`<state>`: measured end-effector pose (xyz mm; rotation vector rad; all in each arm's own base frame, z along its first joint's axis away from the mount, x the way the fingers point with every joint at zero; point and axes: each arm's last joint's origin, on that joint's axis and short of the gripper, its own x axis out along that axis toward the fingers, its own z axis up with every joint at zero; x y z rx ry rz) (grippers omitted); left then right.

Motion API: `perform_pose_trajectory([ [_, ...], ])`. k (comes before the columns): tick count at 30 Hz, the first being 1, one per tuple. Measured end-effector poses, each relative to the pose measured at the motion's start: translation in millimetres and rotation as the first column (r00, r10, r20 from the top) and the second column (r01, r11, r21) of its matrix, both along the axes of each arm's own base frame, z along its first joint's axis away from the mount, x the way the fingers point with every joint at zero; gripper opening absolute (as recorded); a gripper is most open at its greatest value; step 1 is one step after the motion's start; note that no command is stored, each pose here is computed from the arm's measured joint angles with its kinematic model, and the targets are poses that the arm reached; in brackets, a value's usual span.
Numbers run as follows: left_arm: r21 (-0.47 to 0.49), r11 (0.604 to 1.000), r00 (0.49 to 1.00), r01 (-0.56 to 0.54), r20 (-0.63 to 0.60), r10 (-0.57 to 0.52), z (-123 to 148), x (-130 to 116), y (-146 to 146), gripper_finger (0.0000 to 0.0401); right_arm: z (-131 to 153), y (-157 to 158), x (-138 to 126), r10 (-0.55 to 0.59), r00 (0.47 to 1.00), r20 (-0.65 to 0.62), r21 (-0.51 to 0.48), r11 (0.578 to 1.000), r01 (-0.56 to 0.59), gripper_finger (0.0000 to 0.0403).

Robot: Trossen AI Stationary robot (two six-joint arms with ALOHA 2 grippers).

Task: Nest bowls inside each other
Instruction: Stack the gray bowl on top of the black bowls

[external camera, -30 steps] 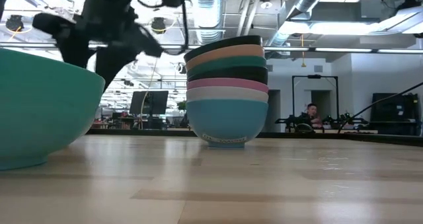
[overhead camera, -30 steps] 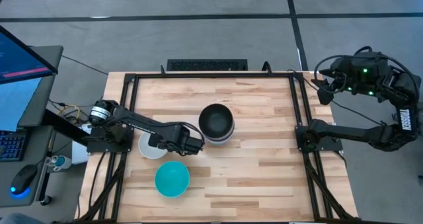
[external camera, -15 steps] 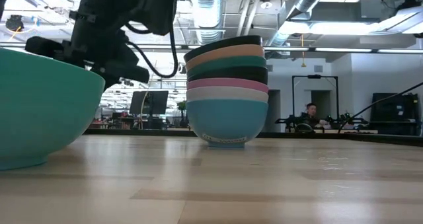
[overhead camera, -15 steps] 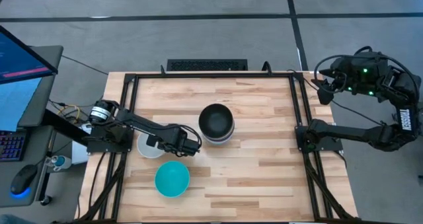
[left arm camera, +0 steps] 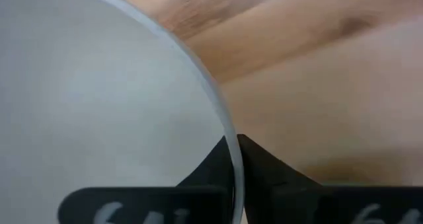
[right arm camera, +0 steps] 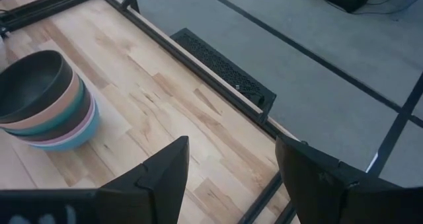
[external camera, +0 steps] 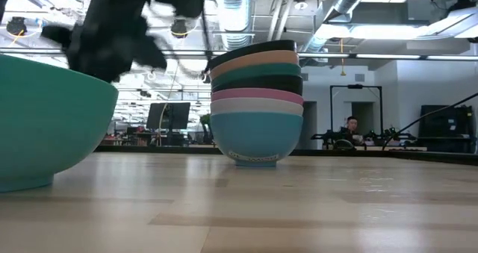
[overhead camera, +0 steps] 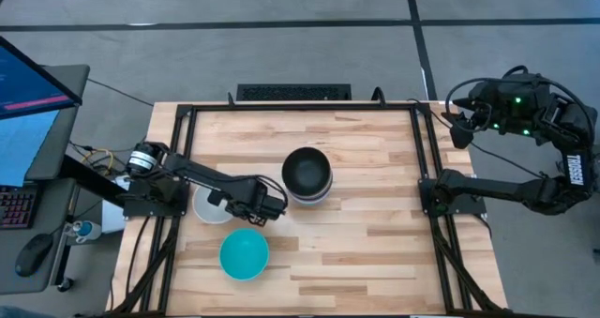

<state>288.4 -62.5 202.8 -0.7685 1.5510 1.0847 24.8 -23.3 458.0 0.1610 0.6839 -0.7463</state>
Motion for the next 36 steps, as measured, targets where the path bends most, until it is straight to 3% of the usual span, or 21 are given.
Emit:
perform_pose_trajectory([
  [4,-0.006,0.998,0.997,0.062,0.054,-0.061,59,14,1,0.0001,0,0,0,0.001,1.0,-0.001,-0.001,1.0,-0.001,0.025],
  [7,0.061,0.995,0.967,0.085,0.234,-0.097,116,26,2,0.0001,0,0,0,0.003,1.0,-0.003,-0.003,1.0,-0.003,0.025],
  [9,0.123,0.987,0.913,0.101,0.383,-0.141,153,30,3,0.0001,0,0,1,0.004,1.0,-0.005,-0.002,1.0,-0.004,0.025],
  [12,0.254,0.956,0.775,0.148,0.571,-0.271,199,36,1,0.0001,0,-1,1,0.001,1.0,-0.003,0.0,1.0,-0.001,0.025],
  [14,0.338,0.918,0.689,0.208,0.615,-0.383,220,43,-1,0.0,0,-1,1,0.001,1.0,-0.002,0.001,1.0,-0.001,0.025],
  [18,0.432,0.81,0.617,0.396,0.528,-0.583,216,70,-8,0.0,0,-1,1,0.0,1.0,-0.002,0.001,1.0,0.0,0.025],
  [21,0.347,0.763,0.625,0.545,0.439,-0.646,183,86,-9,0.0,0,-1,1,-0.008,1.0,0.004,0.008,1.0,0.008,0.025],
  [24,0.335,0.669,0.59,0.663,0.317,-0.743,158,101,-13,0.0,-1,0,0,-0.012,1.0,-0.006,0.021,1.0,0.012,0.025],
  [28,0.398,0.492,0.459,0.775,0.181,-0.87,147,114,-20,0.0,-3,1,-1,-0.021,1.0,-0.017,0.04,0.999,0.021,0.025],
  [33,0.384,0.269,0.261,0.883,0.074,-0.963,137,125,-24,0.0,-3,1,-2,-0.036,0.999,-0.011,0.054,0.998,0.036,0.025],
  [36,0.344,0.203,0.188,0.917,0.078,-0.979,134,125,-25,0.0,-3,1,-2,-0.038,0.999,-0.01,0.054,0.998,0.038,0.025],
])
